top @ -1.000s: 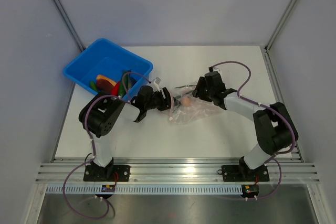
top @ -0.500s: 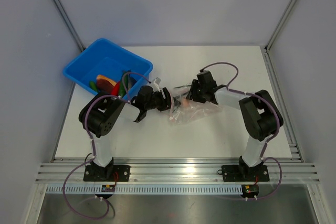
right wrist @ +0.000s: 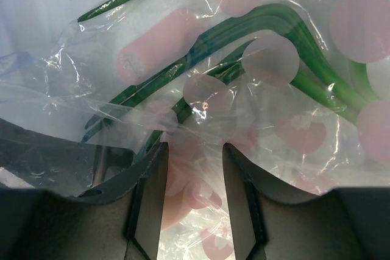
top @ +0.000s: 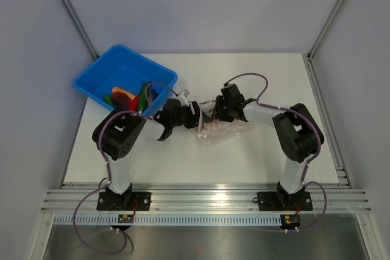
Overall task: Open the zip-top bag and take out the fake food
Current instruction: Pick up the food from the zipper food storage bag.
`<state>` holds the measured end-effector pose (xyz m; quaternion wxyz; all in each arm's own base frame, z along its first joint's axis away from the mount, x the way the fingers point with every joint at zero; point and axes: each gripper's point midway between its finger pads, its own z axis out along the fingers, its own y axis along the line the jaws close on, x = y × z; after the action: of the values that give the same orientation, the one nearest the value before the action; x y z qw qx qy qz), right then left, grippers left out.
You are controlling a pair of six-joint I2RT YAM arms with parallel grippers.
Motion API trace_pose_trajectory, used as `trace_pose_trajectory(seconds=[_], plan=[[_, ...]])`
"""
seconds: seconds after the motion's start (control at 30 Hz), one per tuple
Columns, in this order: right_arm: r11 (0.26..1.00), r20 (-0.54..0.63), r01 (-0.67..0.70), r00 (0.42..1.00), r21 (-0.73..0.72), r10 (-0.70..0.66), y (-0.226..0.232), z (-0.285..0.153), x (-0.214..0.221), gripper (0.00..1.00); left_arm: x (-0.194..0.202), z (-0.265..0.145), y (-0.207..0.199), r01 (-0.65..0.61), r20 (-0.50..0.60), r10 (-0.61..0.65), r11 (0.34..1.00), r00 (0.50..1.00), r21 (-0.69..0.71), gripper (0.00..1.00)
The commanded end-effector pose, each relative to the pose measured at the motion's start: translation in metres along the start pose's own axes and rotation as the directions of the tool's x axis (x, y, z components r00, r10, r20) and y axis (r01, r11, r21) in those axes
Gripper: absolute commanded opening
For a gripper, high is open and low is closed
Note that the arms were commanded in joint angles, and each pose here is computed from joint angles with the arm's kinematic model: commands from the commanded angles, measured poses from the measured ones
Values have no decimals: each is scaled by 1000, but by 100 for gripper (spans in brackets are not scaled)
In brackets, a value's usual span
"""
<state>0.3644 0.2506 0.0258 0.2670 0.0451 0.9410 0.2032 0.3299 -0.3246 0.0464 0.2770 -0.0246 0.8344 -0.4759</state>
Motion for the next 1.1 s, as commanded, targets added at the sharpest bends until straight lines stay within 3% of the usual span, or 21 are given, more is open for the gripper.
trace_pose_trajectory(seconds=[0.0,0.2,0.43,0.77,0.93,1.07], plan=[[999,0,1,1000,-40,-1,11,-1,-3,48,-13,6,-12,-50,40,50,999,998,14,66],[999,6,-5,1000,-34,5,10,-1,-4,46,-4,12,1,-62,-2,62,995,998,-80,65],[998,-10,-16,1000,-67,15,15,0,-1,29,2,18,15,-89,-42,83,981,996,-171,59],[997,-11,-51,999,-58,50,4,0,-5,19,4,19,13,-96,-59,87,981,994,-170,41],[995,-12,-97,995,-33,97,-13,3,-10,10,5,17,8,-96,-70,86,983,994,-157,40],[991,1,-131,991,-10,131,-29,3,-16,9,5,16,5,-98,-84,86,983,993,-153,58]])
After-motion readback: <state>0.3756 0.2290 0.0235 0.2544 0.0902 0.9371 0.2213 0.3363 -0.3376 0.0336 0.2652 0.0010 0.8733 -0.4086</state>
